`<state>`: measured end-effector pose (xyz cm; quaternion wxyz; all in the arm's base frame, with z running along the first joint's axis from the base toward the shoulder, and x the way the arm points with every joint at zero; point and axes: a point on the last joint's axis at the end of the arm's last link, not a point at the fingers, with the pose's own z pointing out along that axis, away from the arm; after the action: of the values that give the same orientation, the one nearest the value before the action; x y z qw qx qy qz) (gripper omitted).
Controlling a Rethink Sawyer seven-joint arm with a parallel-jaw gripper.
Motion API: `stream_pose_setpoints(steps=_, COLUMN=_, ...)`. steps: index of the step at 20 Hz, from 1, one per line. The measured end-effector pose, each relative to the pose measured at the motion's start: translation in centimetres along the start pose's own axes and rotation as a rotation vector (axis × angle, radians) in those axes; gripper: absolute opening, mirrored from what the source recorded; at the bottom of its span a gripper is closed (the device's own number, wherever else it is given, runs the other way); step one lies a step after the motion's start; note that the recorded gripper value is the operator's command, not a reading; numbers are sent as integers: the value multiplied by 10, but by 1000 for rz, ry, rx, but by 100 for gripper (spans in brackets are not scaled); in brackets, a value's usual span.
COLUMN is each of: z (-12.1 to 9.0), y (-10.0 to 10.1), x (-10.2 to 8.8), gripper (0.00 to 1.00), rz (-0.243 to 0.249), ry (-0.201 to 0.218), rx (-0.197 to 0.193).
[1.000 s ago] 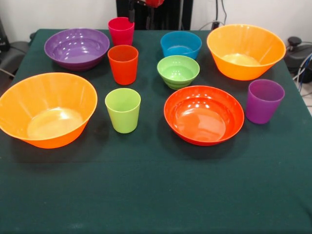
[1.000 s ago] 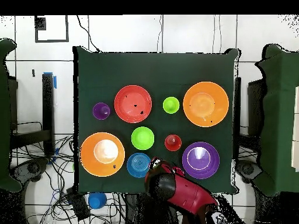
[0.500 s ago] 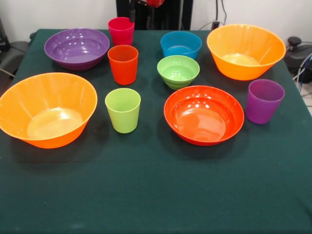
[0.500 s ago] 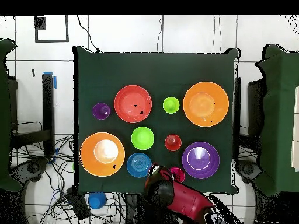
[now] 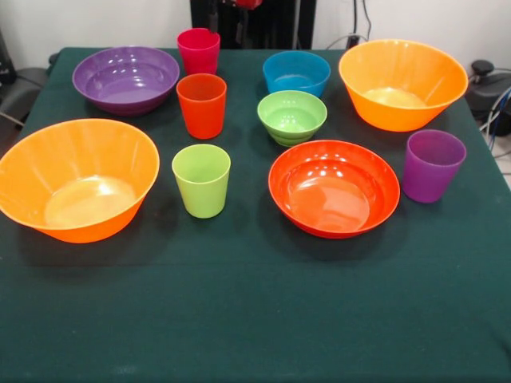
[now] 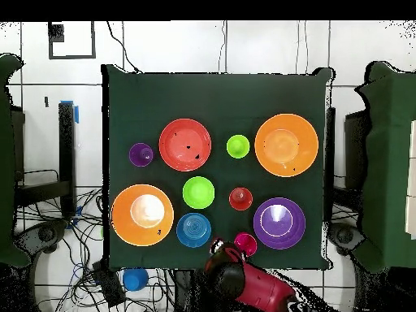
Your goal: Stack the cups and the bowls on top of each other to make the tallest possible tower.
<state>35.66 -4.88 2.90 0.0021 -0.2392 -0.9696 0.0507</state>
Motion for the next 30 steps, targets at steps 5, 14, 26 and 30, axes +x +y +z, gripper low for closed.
stream_pose_setpoints(steps=5, z=3, y=-9, x=6, gripper=100, rz=-1, ry=17, rx=6)
stream_pose_setpoints(steps=14, z=13, y=-31, x=20, gripper=100, rz=0, ry=47, rx=19)
stream_pose_setpoints(steps=26, z=39, y=-33, x=45, gripper=100, rz=-25, ry=51, rx=-2)
stream_pose_setpoints(steps=30, z=45, y=-34, x=51, gripper=100, rz=-24, ry=60, rx=-6)
